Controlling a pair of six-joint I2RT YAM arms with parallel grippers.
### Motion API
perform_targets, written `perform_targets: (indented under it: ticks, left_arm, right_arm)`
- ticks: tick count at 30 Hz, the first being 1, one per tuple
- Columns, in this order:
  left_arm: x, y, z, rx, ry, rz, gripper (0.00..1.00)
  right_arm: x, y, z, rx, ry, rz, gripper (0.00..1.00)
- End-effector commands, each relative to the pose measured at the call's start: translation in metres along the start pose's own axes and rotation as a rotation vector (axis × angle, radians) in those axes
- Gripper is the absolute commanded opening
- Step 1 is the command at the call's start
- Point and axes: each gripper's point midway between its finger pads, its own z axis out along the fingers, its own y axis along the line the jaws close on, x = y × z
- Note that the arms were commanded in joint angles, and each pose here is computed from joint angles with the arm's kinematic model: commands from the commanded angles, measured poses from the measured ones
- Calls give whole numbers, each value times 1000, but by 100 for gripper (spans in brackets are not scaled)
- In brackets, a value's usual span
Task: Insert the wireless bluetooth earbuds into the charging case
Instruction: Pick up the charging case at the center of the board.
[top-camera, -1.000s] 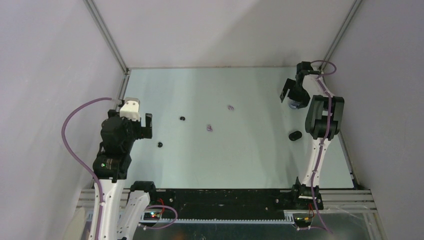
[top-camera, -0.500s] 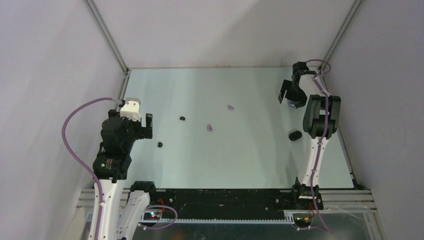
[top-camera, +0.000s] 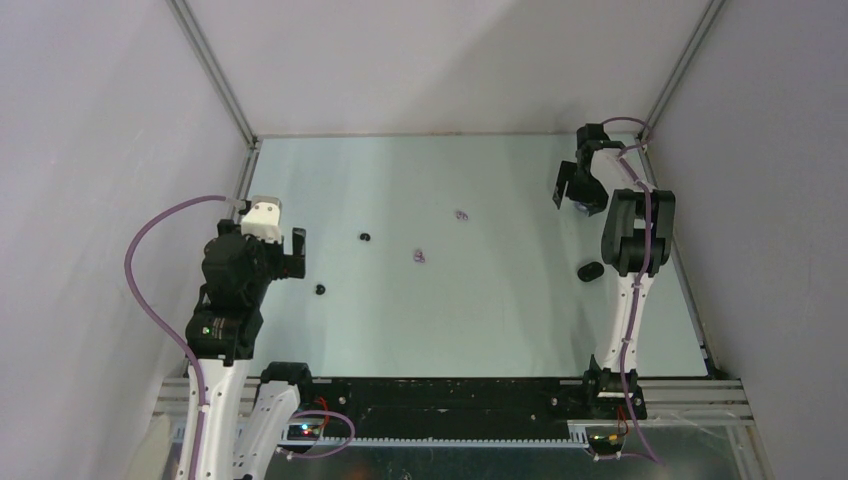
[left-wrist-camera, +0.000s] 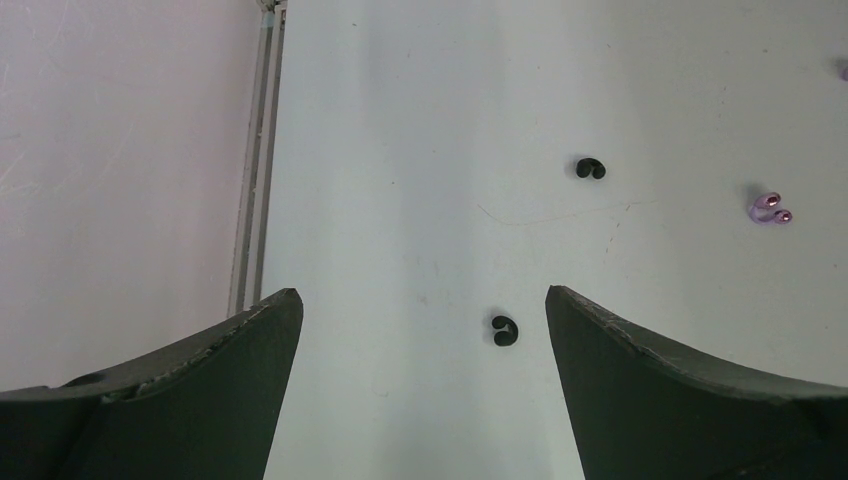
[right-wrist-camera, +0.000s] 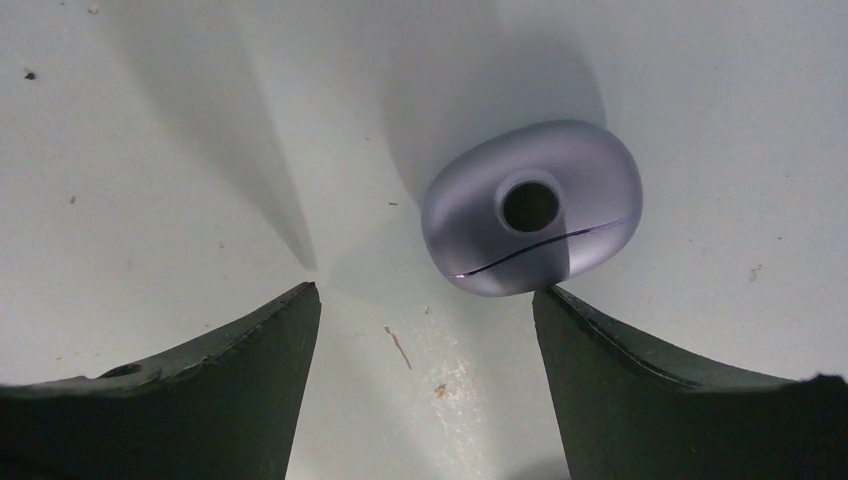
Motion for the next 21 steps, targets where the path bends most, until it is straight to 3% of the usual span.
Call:
perform_targets:
  ticks: [1,6,11,21]
  left_arm:
    - [-4,-3,1,20,-15,22,99]
    - [-2,-4,4,18,-2,27,99]
    - [-2,-4,4,18,0,31,99]
    - [-2,-5,4,20,-3,31,99]
  right_arm:
    - [-16,-11,-10,59,-49,1,83]
    - [-19,-22,-28,27,-48,36,85]
    - [-32,-40,-47,56,-94,42,95]
    - [-45,-41,-30,99,-89,-2,100]
